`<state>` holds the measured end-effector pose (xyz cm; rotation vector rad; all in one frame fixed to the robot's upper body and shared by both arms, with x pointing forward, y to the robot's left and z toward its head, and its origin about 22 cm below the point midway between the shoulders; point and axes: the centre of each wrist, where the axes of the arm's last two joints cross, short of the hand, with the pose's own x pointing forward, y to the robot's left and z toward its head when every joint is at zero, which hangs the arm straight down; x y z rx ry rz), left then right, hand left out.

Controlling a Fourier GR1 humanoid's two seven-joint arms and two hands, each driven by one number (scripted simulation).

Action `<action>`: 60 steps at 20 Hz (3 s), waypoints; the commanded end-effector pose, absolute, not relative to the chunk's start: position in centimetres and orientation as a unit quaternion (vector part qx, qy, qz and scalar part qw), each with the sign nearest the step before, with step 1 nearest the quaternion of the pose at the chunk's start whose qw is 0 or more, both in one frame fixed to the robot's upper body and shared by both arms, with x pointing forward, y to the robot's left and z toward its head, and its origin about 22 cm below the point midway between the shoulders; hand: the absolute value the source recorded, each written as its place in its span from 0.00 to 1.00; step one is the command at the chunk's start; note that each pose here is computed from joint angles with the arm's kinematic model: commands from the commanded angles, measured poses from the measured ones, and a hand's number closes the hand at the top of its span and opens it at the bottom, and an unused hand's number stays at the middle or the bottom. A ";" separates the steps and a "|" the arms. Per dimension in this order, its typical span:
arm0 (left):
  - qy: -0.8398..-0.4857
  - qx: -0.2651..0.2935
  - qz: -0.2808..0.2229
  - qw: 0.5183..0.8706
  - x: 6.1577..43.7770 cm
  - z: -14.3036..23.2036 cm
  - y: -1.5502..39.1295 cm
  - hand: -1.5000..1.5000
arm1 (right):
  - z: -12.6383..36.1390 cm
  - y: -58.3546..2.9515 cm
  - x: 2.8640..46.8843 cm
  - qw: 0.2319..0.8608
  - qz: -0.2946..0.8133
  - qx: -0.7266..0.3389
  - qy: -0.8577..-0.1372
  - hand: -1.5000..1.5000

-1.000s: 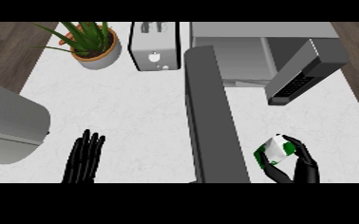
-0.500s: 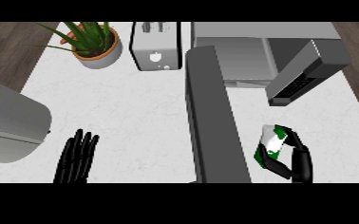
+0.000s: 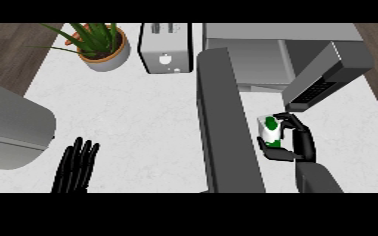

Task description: Pick up the milk, place it into the microwave and close the microwave

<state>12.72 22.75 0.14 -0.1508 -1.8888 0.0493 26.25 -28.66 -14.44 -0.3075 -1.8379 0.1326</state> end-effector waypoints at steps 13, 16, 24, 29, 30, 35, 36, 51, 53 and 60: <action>-0.803 -0.056 0.034 0.592 11.3 0.5 25.1 0.00 | -10.9 -22.5 30.2 0.537 0.050 -0.116 -0.834 1.00; -0.807 -0.048 0.029 0.587 10.7 0.8 23.5 0.00 | -9.1 -21.1 31.6 0.541 0.046 -0.135 -0.829 1.00; -0.805 -0.057 0.035 0.590 12.4 -2.3 24.0 0.00 | -6.2 -21.6 35.1 0.558 0.062 -0.162 -0.812 1.00; -0.806 -0.058 0.027 0.588 13.2 0.4 26.4 0.00 | -3.2 -21.3 38.7 0.567 0.120 -0.216 -0.786 1.00; -0.807 -0.056 0.026 0.588 13.0 -1.0 25.5 0.00 | -4.1 -20.6 38.5 0.559 0.121 -0.222 -0.789 1.00; -0.803 -0.071 0.032 0.591 13.8 -1.0 27.7 0.00 | -3.4 -19.8 39.7 0.565 0.142 -0.277 -0.764 1.00; -0.803 -0.081 0.020 0.590 14.0 0.4 27.1 0.00 | -1.3 -22.6 41.0 0.562 0.129 -0.295 -0.762 1.00; -0.800 -0.040 -0.043 0.598 15.0 -0.5 27.0 0.00 | 0.9 -25.1 42.4 0.514 0.139 -0.455 -0.714 0.00; -0.798 -0.036 -0.045 0.599 15.5 -0.2 26.9 0.00 | 1.2 -26.2 42.3 0.510 0.160 -0.465 -0.706 0.00; -0.797 -0.046 -0.049 0.601 15.6 -0.1 25.9 0.00 | -0.2 -24.2 41.9 0.514 0.187 -0.448 -0.707 0.00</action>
